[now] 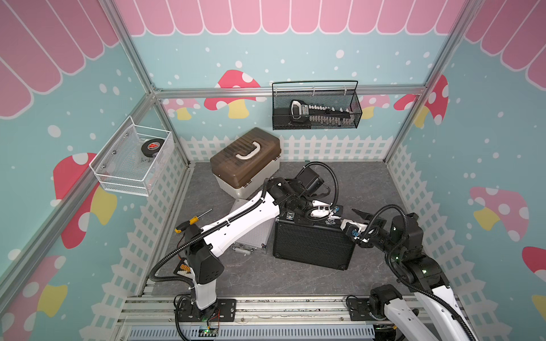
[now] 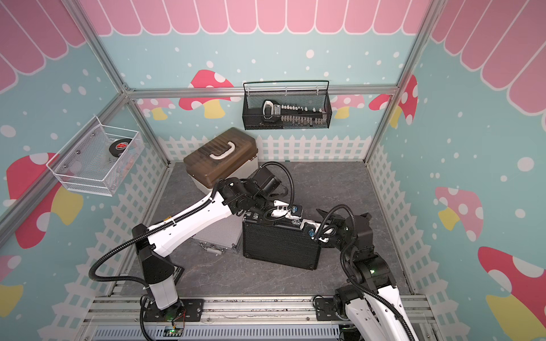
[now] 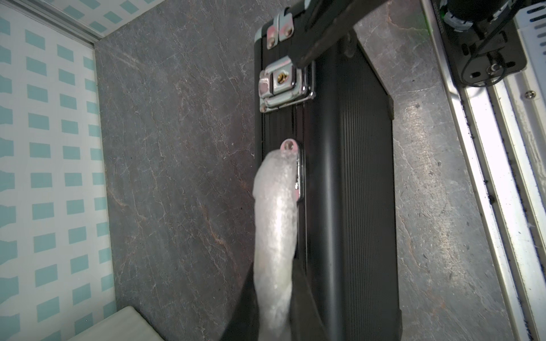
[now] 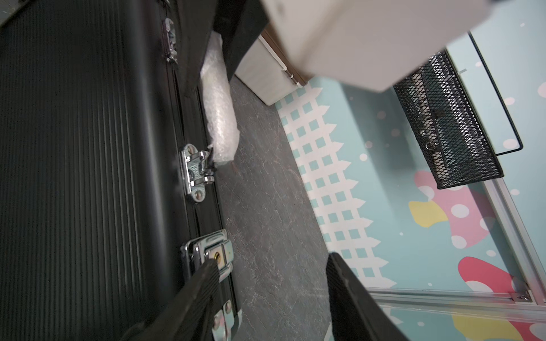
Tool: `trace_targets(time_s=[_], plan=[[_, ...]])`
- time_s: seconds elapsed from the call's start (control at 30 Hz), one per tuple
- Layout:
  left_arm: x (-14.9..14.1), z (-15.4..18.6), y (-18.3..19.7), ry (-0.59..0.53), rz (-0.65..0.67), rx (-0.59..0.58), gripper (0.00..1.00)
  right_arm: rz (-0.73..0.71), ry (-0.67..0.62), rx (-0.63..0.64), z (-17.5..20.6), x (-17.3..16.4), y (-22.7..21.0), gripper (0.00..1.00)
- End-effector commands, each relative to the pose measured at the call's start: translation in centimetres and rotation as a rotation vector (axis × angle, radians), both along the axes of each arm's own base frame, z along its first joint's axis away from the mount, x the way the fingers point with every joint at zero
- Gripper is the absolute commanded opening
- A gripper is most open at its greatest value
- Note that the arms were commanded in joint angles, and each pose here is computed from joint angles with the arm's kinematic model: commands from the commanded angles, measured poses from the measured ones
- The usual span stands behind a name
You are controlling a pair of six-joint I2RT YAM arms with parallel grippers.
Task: Open the poker set cases
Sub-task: Open the fastener on the poker set case.
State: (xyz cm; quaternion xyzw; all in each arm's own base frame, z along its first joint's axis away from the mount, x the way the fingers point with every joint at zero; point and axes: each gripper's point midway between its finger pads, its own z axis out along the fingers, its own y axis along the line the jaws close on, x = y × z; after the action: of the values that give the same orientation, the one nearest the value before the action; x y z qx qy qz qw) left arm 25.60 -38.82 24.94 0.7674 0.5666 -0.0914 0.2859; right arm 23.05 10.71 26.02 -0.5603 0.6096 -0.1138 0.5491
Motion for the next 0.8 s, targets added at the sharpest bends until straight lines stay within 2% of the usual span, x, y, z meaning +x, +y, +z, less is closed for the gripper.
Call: trace_targets(time_s=[0.0, 0.1, 0.47, 0.77], plan=[[0.9, 6.4, -1.3, -0.15, -0.014, -0.155, 0.0, 0.038, -0.023, 0.013, 1.2, -0.4, 0.5, 0.58], [0.7, 6.4, -1.4, -0.145, -0.019, -0.158, 0.0, 0.036, -0.015, 0.014, 1.0, -0.5, 0.5, 0.58], [-0.2, 2.6, -1.5, -0.066, -0.012, -0.095, 0.0, 0.019, -0.013, -0.075, -1.7, -1.2, -0.5, 0.58], [-0.7, 1.9, -1.8, -0.036, -0.032, -0.096, 0.0, -0.007, -0.117, -0.108, -0.6, -0.1, -1.0, 0.55]])
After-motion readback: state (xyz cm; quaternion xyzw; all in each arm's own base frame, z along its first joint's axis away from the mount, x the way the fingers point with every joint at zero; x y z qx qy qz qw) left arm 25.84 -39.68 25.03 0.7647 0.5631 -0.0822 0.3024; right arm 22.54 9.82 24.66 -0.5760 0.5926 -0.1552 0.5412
